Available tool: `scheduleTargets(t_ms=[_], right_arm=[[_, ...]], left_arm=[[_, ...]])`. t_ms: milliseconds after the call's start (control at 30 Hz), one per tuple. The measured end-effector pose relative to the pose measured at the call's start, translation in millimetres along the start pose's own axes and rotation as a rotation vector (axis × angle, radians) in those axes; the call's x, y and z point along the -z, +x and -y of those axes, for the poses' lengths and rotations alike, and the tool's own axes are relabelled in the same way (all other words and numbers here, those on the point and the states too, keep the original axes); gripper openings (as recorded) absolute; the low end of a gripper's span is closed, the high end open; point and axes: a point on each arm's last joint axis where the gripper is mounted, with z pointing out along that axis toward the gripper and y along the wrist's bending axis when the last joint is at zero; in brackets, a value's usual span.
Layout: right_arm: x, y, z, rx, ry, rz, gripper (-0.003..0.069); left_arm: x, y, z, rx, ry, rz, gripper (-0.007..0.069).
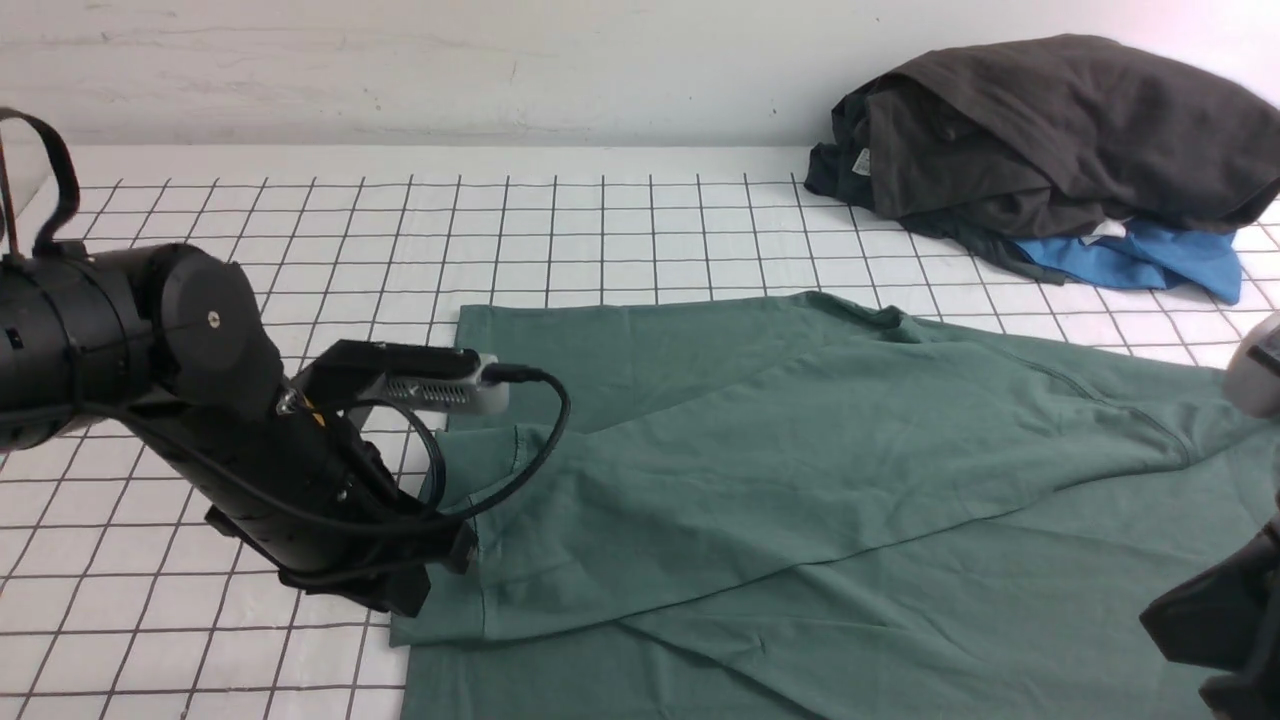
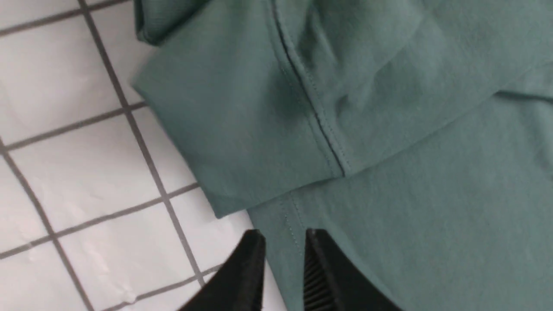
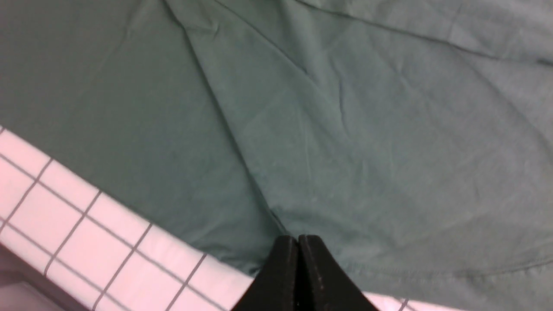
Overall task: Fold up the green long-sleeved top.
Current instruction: Use the left arm to drag and drop the cuff onto the cuff closest to the left arm, then use both arms simultaneously to clamp the lower edge of the clothing fabric
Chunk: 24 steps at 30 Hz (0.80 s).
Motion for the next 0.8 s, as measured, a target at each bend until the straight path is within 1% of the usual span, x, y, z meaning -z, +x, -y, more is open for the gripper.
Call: scheduleTargets(t_ms=[33,67,100,133,167,200,267,333,367,400,433,467,500,533,600,700,800], right_arm=[[0.0,1.2,-0.3,0.0,-0.004,-0.013,-0.0015],[0.0,1.8,-0.5,0.0,-0.005,-0.019,-0.0015],[0.1,3.0,-0.8,0.0,-0.009,-0.033,-0.0015],[0.4,3.3,-1.0,-0.001,-0.01,-0.036,-0.0015],[1.7,2.7,-1.5,0.0,-0.013,-0.035,-0.0015],[3.0,1.4,-2.7,0.003,-0.016,-0.029,-0.0015],[5.2,-1.0,-6.1,0.021,-0.025,-0.019,-0.0015],[7.1,-3.2,-13.1,0.056,-0.045,-0.009,-0.0015],[7.0,-3.2,-14.6,0.063,-0.05,-0.011,-0.0015],[7.1,-3.7,-20.0,0.089,-0.065,-0.01,-0.0015],[6.9,-3.8,-23.0,0.106,-0.074,-0.011,-0.0015],[6.8,-3.8,-25.1,0.119,-0.078,-0.012,-0.0015],[6.8,-3.8,-25.4,0.122,-0.078,-0.012,-0.0015],[6.7,-3.7,-27.2,0.137,-0.079,-0.013,-0.0015],[6.7,-3.6,-27.2,0.146,-0.073,-0.015,-0.0015],[6.6,-3.6,-27.1,0.149,-0.068,-0.016,-0.0015],[6.6,-3.5,-26.5,0.152,-0.062,-0.017,-0.0015]], left_arm=[[-0.4,0.3,0.1,-0.01,0.001,-0.003,0.0207],[-0.4,0.4,0.1,-0.012,0.001,-0.005,0.0227],[1.5,-0.1,0.7,-0.03,0.003,-0.006,0.0296],[3.8,0.0,2.3,-0.047,0.006,-0.009,0.0334],[9.8,1.4,7.2,-0.101,0.011,-0.013,0.0393],[14.8,3.6,12.1,-0.146,0.018,-0.019,0.0427],[26.8,12.3,28.3,-0.267,0.038,-0.029,0.0463],[38.1,28.8,50.6,-0.407,0.067,-0.057,0.0482],[39.8,31.9,55.3,-0.437,0.072,-0.056,0.0484],[39.3,51.3,70.1,-0.56,0.08,-0.108,0.0487],[35.0,64.6,76.8,-0.637,0.076,-0.155,0.0489],[29.7,76.4,82.6,-0.709,0.068,-0.198,0.0489],[26.7,80.4,81.7,-0.724,0.059,-0.219,0.0489],[15.4,97.5,84.9,-0.83,0.018,-0.281,0.0489],[1.1,114.6,85.1,-0.944,-0.035,-0.324,0.0489],[-17.0,127.3,86.5,-1.04,-0.072,-0.335,0.0489],[-30.3,129.7,88.6,-1.071,-0.077,-0.338,0.0489]])
